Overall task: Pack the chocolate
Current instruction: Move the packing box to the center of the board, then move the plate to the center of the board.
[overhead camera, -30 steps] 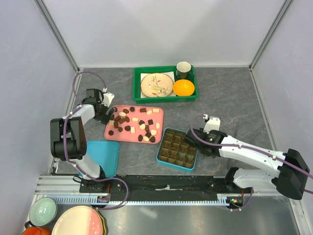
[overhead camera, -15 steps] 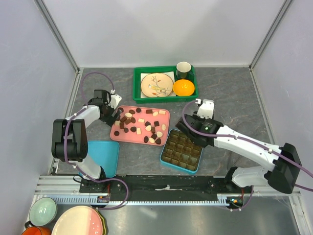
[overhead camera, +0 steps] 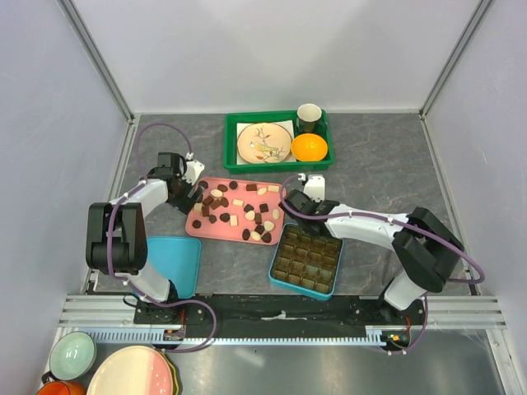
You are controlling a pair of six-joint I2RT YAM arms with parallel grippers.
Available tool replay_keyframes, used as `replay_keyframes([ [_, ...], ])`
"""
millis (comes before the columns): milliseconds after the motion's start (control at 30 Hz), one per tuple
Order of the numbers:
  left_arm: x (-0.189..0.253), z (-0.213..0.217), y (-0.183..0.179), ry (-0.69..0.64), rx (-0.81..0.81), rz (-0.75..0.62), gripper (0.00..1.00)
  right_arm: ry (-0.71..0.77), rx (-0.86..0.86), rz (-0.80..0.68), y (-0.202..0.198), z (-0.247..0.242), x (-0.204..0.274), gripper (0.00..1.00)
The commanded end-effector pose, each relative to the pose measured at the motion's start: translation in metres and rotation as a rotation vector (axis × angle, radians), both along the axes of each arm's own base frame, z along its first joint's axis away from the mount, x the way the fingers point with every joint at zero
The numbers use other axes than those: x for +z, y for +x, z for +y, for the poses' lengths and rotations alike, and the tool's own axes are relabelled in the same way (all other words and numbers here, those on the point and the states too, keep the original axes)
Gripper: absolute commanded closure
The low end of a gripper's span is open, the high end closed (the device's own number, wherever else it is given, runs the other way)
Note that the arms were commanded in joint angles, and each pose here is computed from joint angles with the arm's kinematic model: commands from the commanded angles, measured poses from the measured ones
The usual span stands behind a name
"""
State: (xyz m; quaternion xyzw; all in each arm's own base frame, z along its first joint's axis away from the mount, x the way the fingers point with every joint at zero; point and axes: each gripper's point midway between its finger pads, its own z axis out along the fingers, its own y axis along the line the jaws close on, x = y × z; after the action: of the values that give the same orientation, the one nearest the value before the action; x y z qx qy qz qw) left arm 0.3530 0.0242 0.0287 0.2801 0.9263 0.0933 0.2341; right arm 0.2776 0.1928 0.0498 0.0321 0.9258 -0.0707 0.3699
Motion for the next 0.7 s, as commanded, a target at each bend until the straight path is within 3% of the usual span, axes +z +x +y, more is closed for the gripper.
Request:
replay_keyframes([
  [0, -0.010, -0.008, -0.021, -0.029, 0.007, 0.063, 0.03, 0.147, 0.096, 0.066, -0.012, 0.029, -0.008, 0.71],
  [333, -0.012, -0.007, -0.022, -0.024, 0.008, 0.062, 0.03, 0.311, 0.185, 0.157, -0.042, 0.048, -0.016, 0.73],
  [667, -0.011, -0.007, -0.023, -0.025, 0.006, 0.059, 0.03, 0.316, 0.247, 0.061, 0.010, 0.091, 0.014, 0.66],
])
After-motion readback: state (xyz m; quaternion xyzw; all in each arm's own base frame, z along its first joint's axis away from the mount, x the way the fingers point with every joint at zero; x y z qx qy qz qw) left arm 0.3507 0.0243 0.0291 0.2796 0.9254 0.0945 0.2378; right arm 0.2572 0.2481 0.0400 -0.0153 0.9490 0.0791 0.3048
